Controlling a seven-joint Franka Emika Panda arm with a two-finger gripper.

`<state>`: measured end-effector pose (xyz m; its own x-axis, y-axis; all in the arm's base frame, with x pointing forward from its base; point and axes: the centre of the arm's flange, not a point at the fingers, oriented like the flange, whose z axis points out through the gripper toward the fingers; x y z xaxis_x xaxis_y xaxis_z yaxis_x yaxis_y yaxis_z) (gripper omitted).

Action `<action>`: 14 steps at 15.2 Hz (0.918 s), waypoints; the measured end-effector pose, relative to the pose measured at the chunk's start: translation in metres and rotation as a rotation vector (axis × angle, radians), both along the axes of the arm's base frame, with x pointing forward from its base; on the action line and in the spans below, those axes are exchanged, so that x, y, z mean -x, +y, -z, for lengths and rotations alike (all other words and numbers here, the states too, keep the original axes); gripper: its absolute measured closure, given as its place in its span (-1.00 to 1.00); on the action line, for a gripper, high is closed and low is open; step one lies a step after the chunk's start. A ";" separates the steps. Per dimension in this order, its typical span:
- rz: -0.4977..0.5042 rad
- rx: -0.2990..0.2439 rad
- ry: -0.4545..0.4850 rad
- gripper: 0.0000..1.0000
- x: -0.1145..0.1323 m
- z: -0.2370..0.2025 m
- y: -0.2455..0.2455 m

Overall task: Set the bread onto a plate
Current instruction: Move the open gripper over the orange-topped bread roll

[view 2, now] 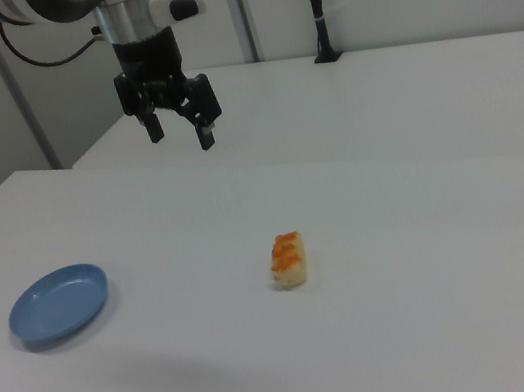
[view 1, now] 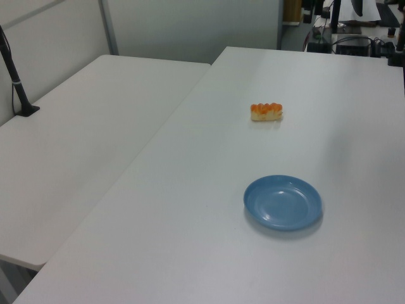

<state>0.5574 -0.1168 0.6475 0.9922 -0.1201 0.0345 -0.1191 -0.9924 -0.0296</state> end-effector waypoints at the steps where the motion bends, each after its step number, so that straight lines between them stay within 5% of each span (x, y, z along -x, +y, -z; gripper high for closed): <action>1: -0.002 0.000 -0.001 -1.00 -0.001 0.001 0.001; 14: 0.004 0.001 0.000 -1.00 0.000 0.002 -0.002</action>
